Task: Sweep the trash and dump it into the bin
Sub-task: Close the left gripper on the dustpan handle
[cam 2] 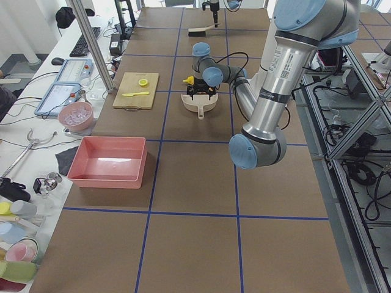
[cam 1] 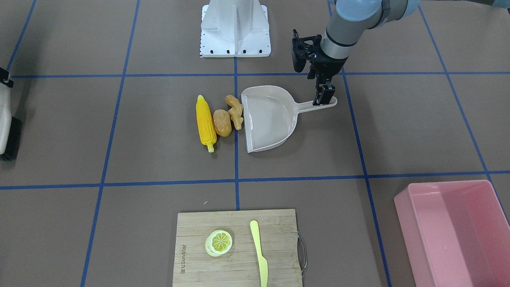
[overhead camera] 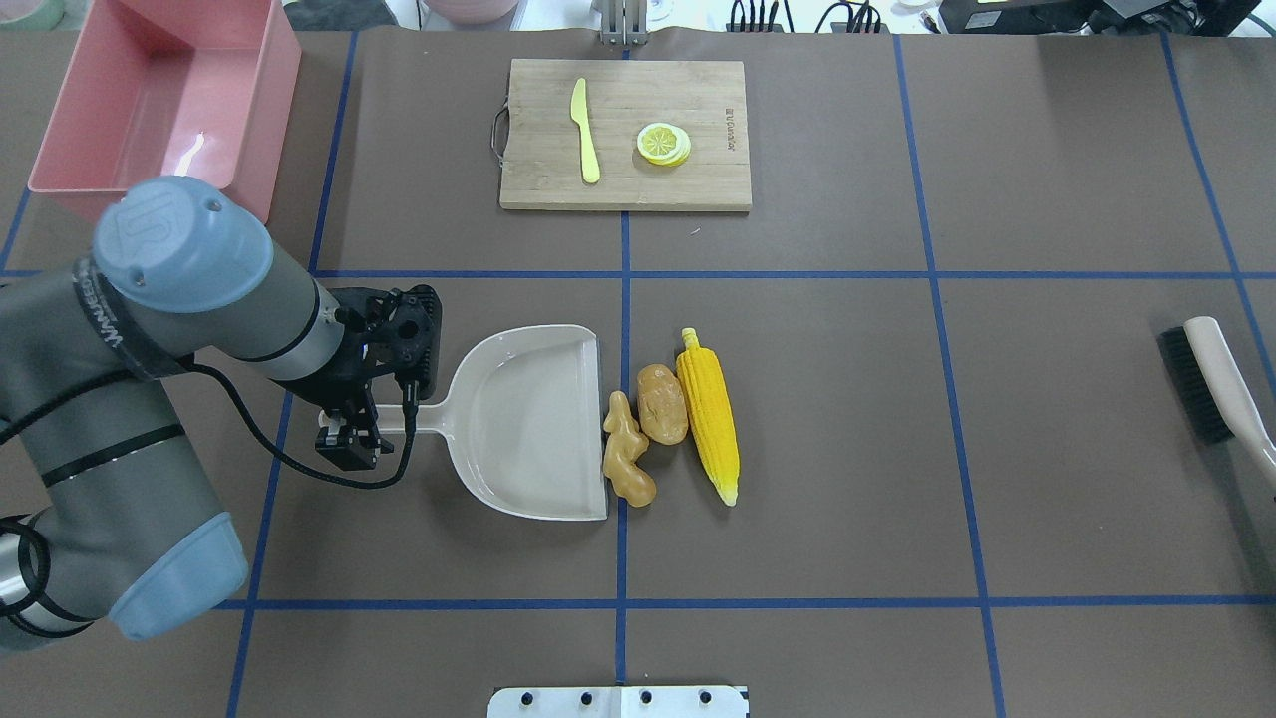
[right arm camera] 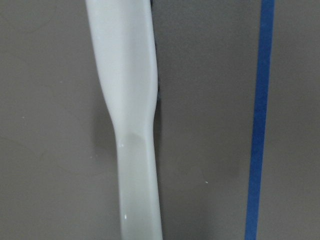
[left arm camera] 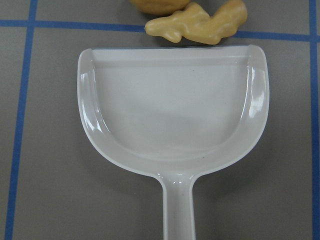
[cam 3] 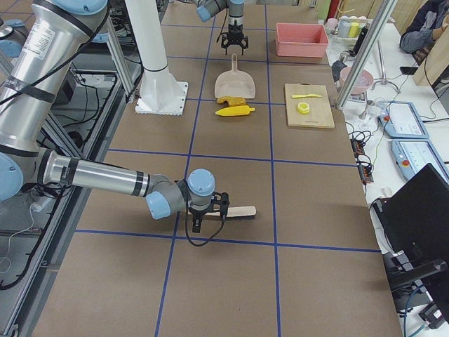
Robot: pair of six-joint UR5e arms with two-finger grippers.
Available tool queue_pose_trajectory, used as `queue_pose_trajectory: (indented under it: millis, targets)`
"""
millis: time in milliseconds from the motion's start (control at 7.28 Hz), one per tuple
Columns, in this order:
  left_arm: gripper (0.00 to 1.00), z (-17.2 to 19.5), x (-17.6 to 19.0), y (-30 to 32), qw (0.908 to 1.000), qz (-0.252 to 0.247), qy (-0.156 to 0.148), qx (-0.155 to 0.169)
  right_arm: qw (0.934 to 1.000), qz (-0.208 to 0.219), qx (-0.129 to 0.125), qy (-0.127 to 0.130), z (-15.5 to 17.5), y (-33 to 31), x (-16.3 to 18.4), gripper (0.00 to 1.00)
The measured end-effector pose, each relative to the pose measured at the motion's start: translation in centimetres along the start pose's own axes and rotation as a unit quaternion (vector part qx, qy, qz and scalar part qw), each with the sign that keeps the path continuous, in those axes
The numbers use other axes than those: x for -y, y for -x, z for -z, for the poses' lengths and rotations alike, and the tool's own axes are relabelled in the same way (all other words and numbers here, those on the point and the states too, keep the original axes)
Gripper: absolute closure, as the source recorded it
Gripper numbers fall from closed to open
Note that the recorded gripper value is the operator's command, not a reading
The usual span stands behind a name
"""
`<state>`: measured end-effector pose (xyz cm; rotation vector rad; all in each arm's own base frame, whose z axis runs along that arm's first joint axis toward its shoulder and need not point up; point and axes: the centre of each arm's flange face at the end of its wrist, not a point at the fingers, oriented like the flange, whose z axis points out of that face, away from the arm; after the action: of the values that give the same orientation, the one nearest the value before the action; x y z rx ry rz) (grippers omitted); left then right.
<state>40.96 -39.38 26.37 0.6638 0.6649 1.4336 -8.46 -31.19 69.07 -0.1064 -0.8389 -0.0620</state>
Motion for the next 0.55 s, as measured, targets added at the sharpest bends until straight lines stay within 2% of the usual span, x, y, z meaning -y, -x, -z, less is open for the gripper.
queue_pose_trajectory:
  millis: [137, 549]
  targets:
    - [0.02, -1.2, -0.1, -0.4, 0.9999, -0.002, 0.014, 0.003, 1.0000, 0.001, -0.003, 0.002, -0.5, 0.3, 0.2, 0.15]
    - [0.02, -2.8, -0.7, -0.5, 0.9994, 0.000, 0.034, 0.003, 1.0000, -0.003, -0.002, 0.005, -1.1, 1.9, 1.1, 0.54]
